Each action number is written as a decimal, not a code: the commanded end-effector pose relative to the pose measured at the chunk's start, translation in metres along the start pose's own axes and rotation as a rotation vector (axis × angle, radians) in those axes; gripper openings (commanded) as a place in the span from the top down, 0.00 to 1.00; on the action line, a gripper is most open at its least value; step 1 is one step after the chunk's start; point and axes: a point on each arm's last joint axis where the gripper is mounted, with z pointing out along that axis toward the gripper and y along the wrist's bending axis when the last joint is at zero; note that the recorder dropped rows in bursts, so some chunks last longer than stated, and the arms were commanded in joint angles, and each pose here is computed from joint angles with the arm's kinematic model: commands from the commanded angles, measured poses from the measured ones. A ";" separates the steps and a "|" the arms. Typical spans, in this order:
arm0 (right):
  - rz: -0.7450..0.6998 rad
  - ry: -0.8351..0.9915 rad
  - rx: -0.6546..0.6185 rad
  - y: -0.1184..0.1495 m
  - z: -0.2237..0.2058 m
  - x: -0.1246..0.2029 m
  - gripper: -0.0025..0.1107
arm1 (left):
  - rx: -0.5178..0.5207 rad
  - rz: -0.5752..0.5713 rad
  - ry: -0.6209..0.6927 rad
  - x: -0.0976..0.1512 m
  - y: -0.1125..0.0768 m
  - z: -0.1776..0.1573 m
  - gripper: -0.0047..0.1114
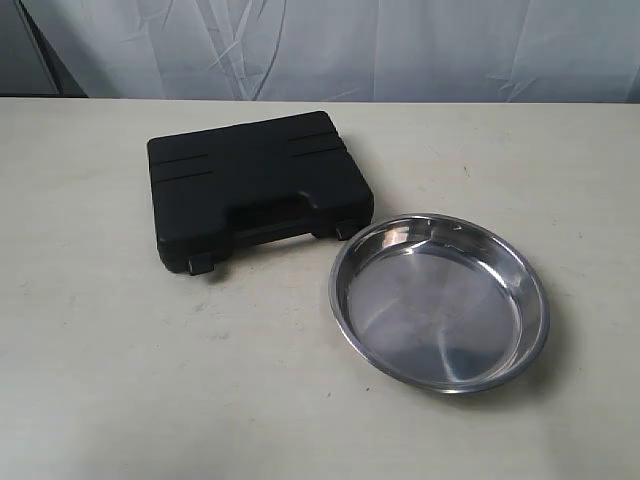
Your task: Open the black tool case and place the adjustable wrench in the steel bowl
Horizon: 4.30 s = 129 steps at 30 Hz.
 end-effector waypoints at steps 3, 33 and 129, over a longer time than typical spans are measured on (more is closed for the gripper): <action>-0.003 -0.020 0.004 0.000 0.000 -0.001 0.99 | 0.001 -0.002 -0.005 -0.001 0.000 0.000 0.96; 0.299 -0.458 -0.048 0.015 -0.023 -0.092 0.99 | 0.001 -0.002 -0.005 -0.001 0.000 0.000 0.96; -0.914 1.073 -0.853 0.259 0.324 0.105 0.97 | 0.001 -0.002 -0.004 -0.001 0.000 0.000 0.96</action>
